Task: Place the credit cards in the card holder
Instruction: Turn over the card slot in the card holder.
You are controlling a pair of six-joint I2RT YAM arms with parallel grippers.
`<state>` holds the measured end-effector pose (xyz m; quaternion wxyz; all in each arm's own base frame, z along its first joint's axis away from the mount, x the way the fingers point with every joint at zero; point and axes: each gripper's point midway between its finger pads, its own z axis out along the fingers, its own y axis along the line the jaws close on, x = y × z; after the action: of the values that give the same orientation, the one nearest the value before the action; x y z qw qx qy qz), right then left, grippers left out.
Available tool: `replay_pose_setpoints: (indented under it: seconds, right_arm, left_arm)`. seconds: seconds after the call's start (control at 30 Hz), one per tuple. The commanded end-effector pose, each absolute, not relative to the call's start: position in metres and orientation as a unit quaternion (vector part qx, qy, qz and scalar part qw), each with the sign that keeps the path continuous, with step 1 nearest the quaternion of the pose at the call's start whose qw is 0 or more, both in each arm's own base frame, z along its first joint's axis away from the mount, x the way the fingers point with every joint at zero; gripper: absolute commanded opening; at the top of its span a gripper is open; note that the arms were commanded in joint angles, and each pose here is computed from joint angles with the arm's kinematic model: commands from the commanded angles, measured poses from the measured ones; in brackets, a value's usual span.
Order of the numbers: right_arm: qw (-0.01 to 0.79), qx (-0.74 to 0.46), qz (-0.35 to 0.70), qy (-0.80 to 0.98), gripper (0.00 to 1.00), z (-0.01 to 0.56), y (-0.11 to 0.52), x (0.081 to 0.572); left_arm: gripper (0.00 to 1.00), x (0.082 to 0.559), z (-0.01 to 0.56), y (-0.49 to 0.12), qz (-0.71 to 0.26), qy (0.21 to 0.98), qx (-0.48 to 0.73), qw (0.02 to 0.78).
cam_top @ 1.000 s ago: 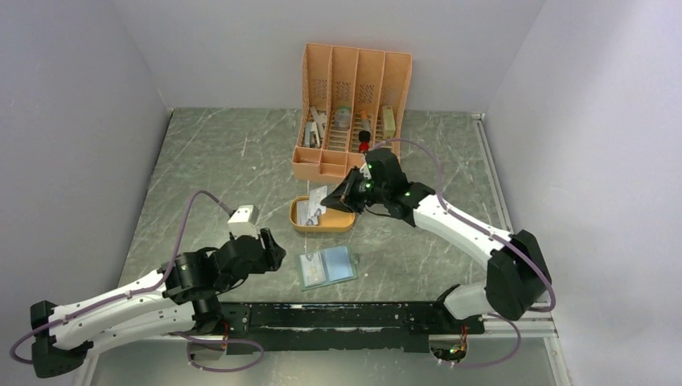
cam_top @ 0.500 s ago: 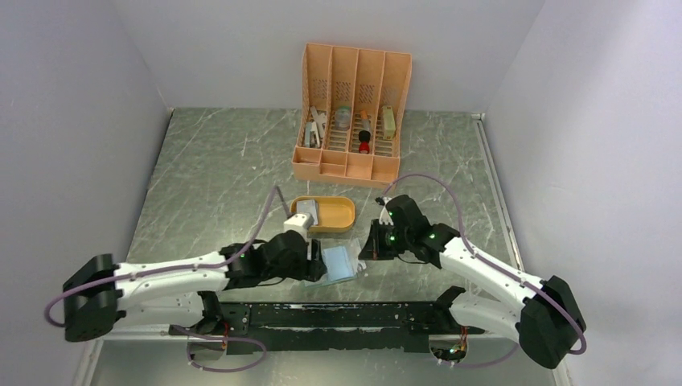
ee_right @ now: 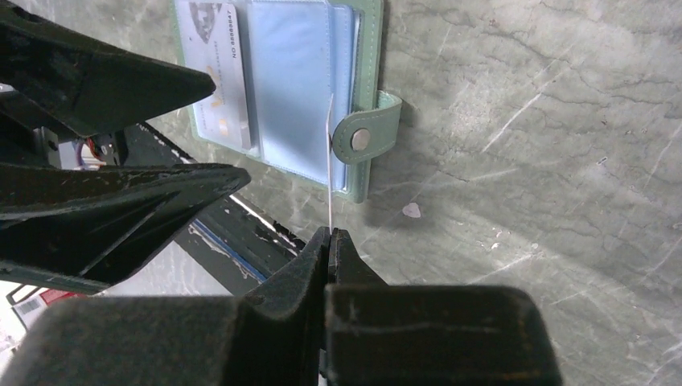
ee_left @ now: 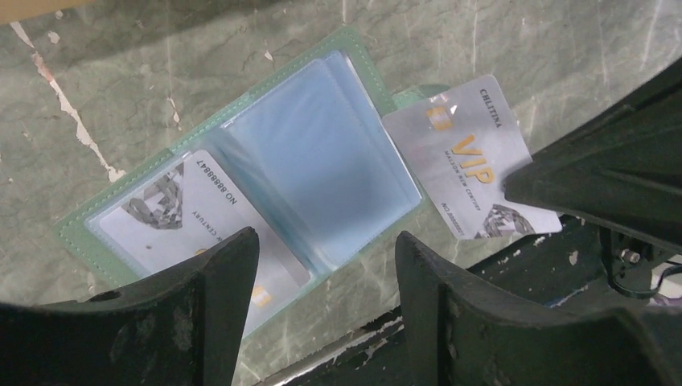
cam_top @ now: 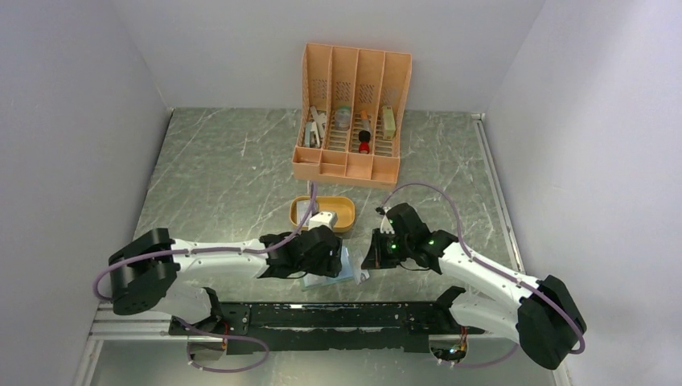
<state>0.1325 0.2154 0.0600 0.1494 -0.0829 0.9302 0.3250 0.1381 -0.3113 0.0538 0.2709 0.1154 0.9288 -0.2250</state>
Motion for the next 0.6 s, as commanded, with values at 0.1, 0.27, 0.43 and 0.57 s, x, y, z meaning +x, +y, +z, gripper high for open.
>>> replay_pose_setpoints:
  seconds: [0.1,0.27,0.43,0.57]
  right_arm:
    - [0.171,-0.078,0.319,0.929,0.0,0.064,0.21,0.134]
    - [0.181,-0.072,0.327,0.925,0.0,0.069,0.209,0.134]
    - [0.185,-0.078,0.336,0.92,0.0,0.074,0.21,0.131]
    - [0.185,-0.081,0.338,0.919,0.0,0.075,0.209,0.129]
  left_arm:
    - [0.66,0.15,0.047,-0.326,-0.2,0.931,0.117,0.281]
    - [0.65,0.153,0.033,-0.322,-0.169,0.939,0.121,0.276]
    - [0.62,0.152,0.021,-0.315,-0.144,0.944,0.125,0.269]
    - [0.53,0.152,0.016,-0.31,-0.135,0.945,0.126,0.27]
